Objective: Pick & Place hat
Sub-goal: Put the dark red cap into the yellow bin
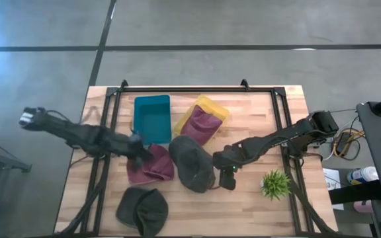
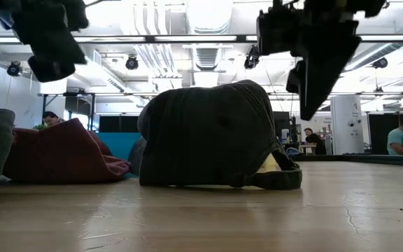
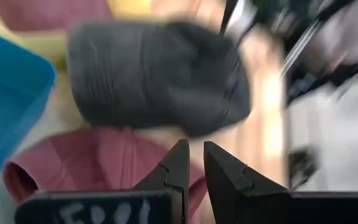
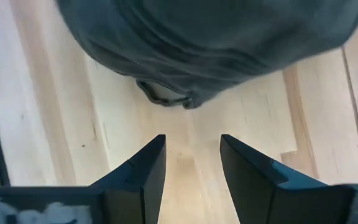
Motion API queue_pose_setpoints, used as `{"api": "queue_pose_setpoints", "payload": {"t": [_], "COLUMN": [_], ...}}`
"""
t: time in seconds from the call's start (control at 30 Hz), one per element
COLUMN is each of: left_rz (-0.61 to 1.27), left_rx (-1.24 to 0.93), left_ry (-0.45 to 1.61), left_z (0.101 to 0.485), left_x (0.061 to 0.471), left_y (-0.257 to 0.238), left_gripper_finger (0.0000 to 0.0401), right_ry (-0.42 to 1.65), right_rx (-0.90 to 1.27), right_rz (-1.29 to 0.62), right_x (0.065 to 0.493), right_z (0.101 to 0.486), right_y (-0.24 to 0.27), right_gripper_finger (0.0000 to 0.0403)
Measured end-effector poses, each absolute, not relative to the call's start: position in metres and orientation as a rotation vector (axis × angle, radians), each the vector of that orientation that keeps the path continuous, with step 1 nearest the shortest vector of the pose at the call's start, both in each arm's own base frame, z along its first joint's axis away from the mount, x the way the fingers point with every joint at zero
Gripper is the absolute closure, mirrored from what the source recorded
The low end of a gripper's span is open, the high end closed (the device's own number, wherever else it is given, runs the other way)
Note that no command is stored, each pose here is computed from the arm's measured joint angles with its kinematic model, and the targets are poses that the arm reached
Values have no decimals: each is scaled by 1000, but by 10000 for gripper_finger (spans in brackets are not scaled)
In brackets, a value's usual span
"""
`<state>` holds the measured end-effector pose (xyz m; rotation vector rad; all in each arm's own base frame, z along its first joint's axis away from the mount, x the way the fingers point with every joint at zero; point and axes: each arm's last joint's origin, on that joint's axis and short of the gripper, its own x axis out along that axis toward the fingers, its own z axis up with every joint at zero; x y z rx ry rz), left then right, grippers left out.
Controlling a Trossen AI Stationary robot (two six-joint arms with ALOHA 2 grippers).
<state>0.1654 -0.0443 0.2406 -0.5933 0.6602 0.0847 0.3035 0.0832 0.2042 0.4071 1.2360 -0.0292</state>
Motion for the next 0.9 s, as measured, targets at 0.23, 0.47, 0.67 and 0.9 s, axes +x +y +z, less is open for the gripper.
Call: {"api": "queue_pose_setpoints", "payload": {"t": [0.23, 0.47, 0.67, 0.9], "left_rz": [-33, 16, -33, -67], "left_rx": [-380, -363, -290, -132], "left_ry": [856, 1006, 1025, 1060], "left_z": [241, 230, 233, 222], "left_x": [214, 242, 252, 258], "left_y": [-82, -100, -114, -125], "left_gripper_finger": [359, 325, 243, 215], "right_ry": [1258, 1252, 1255, 1251], "right_rx": [403, 390, 371, 339], "right_rz": [-42, -52, -38, -42], "right_x": [299, 298, 296, 294], "right_z": [196, 195, 195, 194], "right_y": [84, 86, 91, 96], "right_gripper_finger": [255, 255, 255, 255]}}
